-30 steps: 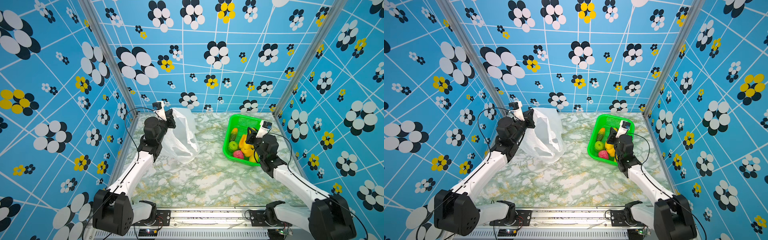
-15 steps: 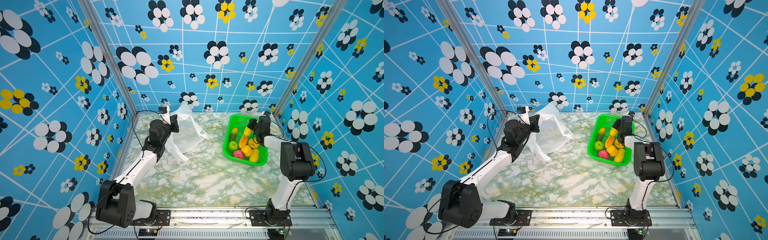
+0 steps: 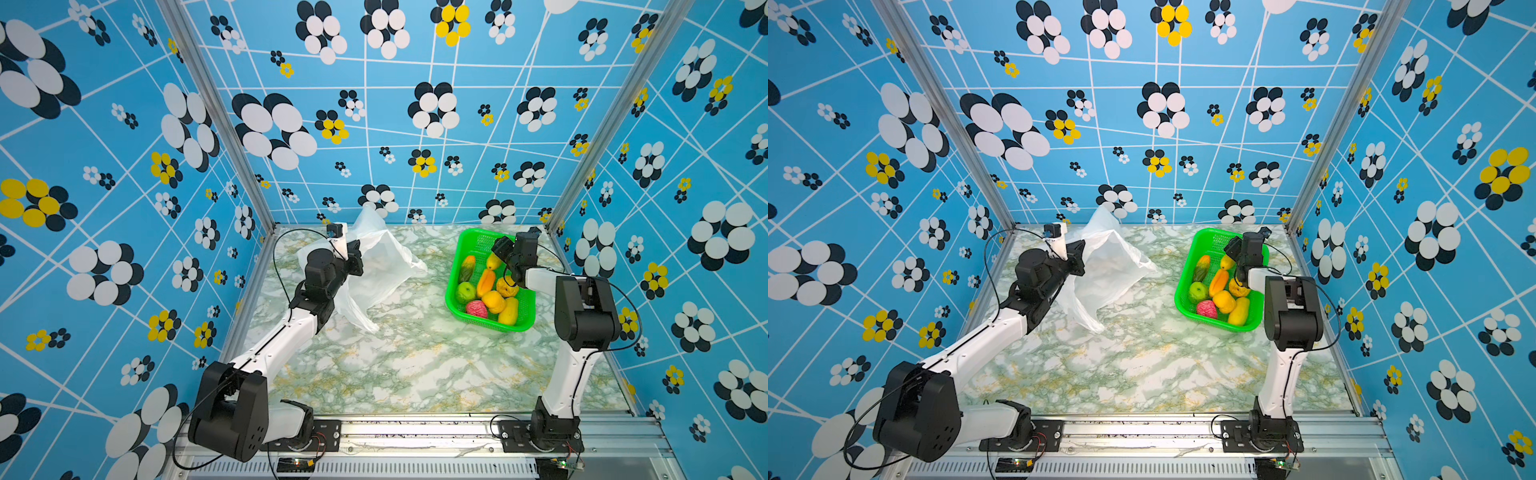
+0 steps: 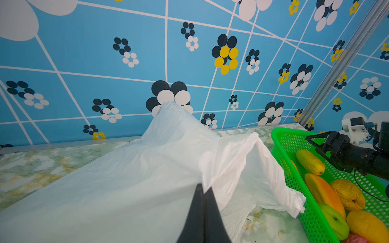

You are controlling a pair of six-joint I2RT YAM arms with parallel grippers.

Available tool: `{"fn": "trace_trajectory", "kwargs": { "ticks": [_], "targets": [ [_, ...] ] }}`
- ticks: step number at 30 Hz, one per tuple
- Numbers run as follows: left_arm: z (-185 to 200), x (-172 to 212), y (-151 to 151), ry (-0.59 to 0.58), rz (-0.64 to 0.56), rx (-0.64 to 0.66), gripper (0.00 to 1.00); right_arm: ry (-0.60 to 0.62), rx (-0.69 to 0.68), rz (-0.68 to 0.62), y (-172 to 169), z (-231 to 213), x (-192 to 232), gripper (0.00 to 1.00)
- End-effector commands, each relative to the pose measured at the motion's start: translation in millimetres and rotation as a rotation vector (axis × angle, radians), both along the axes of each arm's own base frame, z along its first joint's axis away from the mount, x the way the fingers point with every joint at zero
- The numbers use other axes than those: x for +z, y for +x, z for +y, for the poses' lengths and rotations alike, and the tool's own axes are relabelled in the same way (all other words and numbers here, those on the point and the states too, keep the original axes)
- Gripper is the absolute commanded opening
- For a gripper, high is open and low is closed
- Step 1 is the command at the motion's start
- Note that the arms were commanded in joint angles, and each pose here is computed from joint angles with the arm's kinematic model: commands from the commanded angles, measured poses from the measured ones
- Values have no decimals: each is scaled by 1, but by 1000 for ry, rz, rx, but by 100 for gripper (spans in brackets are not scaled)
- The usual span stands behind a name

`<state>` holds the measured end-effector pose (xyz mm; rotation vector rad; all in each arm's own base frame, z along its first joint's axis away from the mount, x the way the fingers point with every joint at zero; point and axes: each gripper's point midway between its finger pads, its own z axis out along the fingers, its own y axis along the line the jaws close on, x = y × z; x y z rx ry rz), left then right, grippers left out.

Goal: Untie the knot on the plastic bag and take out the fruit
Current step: 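Lower the yellow fruit into the green basket with the right gripper, then open the right gripper over the basket while the left gripper releases the bag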

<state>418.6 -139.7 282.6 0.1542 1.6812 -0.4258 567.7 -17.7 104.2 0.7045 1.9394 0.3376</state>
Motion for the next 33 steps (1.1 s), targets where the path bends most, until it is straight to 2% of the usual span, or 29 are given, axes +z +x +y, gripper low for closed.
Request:
{"fn": "trace_trajectory", "kwargs": {
  "ticks": [1,2,4,8,9,12,15,17,19,22,25,27,30,33],
  "targets": [
    [-7,1,-12,18,-10,-17,0,-4,16,15,-6,3,6,90],
    [-9,-3,-15,25,2,-23,1,-3,22,15,-10,4,8,98],
    [-13,-10,-21,37,24,-46,10,-2,28,-4,-19,5,20,99],
    [-12,-5,-36,34,1,-44,41,-39,52,-53,-49,6,69,99],
    [-8,0,-41,23,-2,-31,52,-50,58,-55,-61,7,81,99],
    [2,16,-64,-19,2,-13,75,-71,88,-57,-99,10,111,99],
    [22,30,-94,-82,-29,37,91,-104,82,-83,-145,8,133,99],
    [45,31,-113,-121,-36,120,97,-135,48,-100,-176,1,142,99],
    [71,29,-134,-123,-38,220,100,-177,-21,-103,-209,-12,147,99],
    [131,24,-172,-145,-65,481,99,-232,-154,-45,-256,-36,137,99],
    [194,-9,-208,-189,-87,816,99,-302,-228,42,-281,-54,120,99],
    [221,-37,-229,-196,-103,978,99,-373,-280,133,-289,-70,102,99],
    [229,-67,-230,-137,-58,1045,99,-376,-382,296,-298,-98,63,99],
    [222,-76,-212,-75,-20,1012,99,-356,-426,379,-293,-115,35,99]
  ]
}}
